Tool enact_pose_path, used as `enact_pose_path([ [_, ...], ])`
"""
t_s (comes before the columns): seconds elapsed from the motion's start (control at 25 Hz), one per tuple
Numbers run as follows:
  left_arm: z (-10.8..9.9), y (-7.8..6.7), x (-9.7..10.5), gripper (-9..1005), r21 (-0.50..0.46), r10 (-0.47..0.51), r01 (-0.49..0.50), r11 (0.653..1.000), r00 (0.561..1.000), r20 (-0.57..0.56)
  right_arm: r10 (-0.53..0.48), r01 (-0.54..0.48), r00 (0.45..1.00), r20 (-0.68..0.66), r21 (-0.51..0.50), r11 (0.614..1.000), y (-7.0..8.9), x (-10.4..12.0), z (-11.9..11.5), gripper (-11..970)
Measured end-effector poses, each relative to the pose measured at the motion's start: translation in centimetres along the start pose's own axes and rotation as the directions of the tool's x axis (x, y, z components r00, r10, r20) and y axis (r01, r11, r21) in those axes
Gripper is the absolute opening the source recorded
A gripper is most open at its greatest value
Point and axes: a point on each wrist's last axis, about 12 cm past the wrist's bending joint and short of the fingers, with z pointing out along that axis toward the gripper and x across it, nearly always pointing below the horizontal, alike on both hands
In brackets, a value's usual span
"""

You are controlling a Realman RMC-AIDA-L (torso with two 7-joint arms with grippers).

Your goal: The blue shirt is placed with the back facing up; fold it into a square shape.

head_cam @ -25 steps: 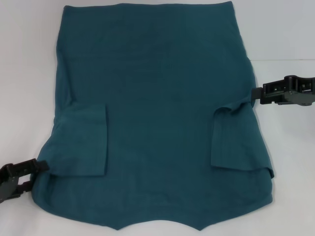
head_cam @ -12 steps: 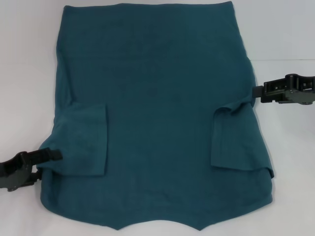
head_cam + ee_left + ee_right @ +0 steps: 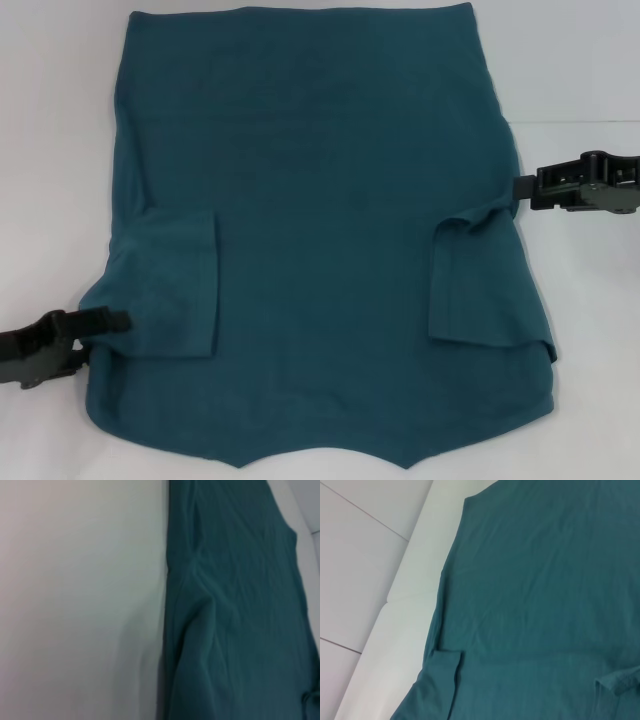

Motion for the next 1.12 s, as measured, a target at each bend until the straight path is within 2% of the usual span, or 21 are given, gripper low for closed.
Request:
enact_pose_path([
  [0.28, 0.5, -0.3, 0.0, 727, -0.014, 0.023, -0.023, 1.0, 1.0, -0.021, 0.0, 0.0, 1.0, 0.001, 0.002, 1.0, -0.1, 0.0, -0.2, 451],
  [0.48, 0.5, -0.3, 0.0, 491, -0.022, 0.023, -0.024, 0.999, 0.999, -0.027, 0.008, -0.008, 1.0, 0.012, -0.001, 1.0, -0.3, 0.0, -0.5, 452],
  [0.6, 0.5, -0.2, 0.0, 253, -0.031, 0.021, -0.022, 0.999, 0.999, -0.032, 0.013, -0.013, 1.0, 0.019, -0.007, 1.0, -0.4, 0.1, -0.6, 452],
  [0.84, 0.4, -0.2, -0.1, 60, -0.032, 0.024, -0.025, 0.999, 0.999, -0.032, 0.008, -0.007, 1.0, 0.019, -0.012, 1.0, -0.5, 0.3, -0.9, 453],
  [1.12, -0.6, -0.9, -0.3, 59, 0.068, 0.044, -0.043, 0.997, 0.999, -0.016, -0.001, 0.001, 1.0, -0.007, -0.003, 1.0, -1.0, 0.7, -2.1, 454],
])
